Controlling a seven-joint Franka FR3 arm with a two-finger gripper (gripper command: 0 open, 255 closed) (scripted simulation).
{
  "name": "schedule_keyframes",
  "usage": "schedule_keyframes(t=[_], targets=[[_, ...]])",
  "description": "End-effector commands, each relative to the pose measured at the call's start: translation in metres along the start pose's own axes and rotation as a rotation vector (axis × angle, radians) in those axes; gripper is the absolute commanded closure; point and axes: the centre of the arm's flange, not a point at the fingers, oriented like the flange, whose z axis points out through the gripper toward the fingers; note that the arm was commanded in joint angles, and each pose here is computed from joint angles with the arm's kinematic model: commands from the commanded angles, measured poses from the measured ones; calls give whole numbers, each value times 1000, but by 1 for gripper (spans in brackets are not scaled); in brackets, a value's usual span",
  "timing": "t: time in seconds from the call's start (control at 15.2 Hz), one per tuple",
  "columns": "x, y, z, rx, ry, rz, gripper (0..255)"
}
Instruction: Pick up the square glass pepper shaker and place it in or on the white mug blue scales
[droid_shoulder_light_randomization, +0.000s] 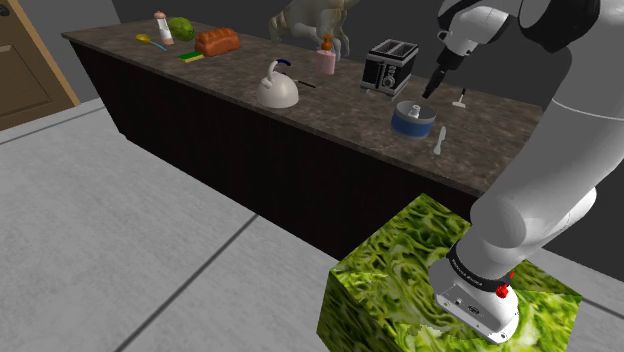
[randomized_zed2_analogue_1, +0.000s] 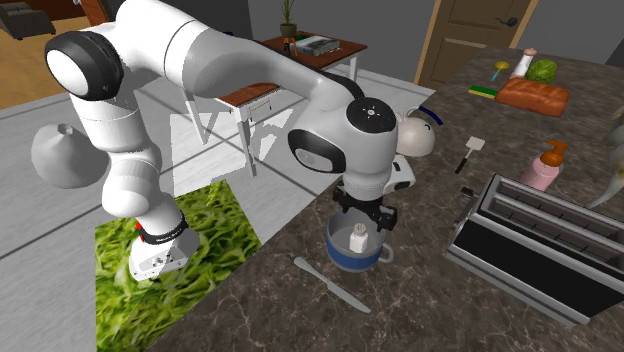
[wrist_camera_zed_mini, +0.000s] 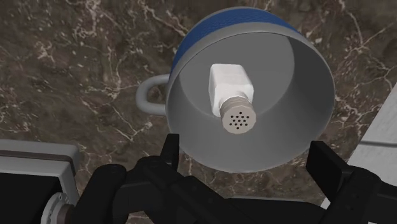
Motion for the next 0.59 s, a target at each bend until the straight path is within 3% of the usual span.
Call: schedule_keyframes(t=[0.0, 0.53], targets=[[0, 0, -22, 1, 0, 0, 0], [0, 0, -32, 1, 0, 0, 0]])
